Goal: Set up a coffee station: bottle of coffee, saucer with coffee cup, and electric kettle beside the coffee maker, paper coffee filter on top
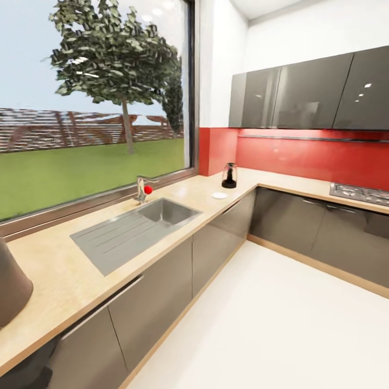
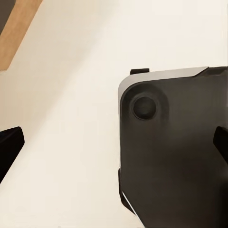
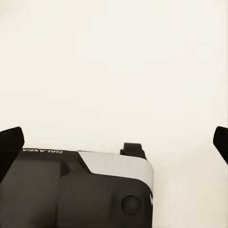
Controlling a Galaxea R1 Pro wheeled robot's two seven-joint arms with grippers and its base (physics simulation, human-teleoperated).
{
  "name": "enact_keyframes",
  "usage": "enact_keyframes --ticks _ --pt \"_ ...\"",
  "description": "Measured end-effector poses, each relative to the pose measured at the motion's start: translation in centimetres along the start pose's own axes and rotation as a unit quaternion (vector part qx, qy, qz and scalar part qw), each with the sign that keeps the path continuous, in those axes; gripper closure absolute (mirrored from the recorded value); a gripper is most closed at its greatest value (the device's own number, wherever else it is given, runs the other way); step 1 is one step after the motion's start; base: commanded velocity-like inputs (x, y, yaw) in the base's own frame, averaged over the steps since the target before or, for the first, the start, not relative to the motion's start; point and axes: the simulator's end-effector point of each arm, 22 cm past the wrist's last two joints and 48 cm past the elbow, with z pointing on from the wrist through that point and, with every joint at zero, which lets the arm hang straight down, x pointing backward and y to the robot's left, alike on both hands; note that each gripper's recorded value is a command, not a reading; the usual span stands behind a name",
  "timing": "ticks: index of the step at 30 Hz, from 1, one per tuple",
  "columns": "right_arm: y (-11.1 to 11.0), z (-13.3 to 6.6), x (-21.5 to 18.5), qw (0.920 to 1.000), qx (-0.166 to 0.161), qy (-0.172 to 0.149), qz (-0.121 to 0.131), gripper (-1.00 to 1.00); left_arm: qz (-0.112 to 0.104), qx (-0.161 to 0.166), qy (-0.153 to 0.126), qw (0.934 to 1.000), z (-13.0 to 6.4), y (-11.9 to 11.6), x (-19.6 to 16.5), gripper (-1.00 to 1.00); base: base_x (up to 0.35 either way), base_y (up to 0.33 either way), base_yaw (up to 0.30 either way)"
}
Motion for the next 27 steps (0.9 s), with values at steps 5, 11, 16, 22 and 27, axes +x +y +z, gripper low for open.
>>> enact_keyframes --ticks 5,11,16,22,27 --pt "0.02 0.0 0.03 1.0 0.0 0.0 0.0 -1.0 0.0 -0.001 0.0 1.0 0.01 0.09 0.02 -1.0 0.266 -0.213 0.0" --pt "0.02 0.0 0.01 1.0 0.0 0.0 0.0 -1.0 0.0 0.0 0.0 1.0 0.0 0.01 0.02 -1.0 0.266 -0.213 0.0" --pt "0.07 0.0 0.01 1.0 0.0 0.0 0.0 -1.0 0.0 -0.001 0.001 1.0 0.01 0.08 0.03 -1.0 0.266 -0.212 0.0" --pt "0.12 0.0 0.0 1.0 -0.001 0.0 0.0 -1.0 0.0 -0.001 0.002 1.0 0.01 0.1 0.14 -1.0 0.266 -0.212 0.0" --pt "0.12 0.0 0.03 1.0 0.0 0.0 0.0 -1.0 0.0 -0.001 0.002 1.0 0.0 0.1 0.18 -1.0 0.266 -0.213 0.094"
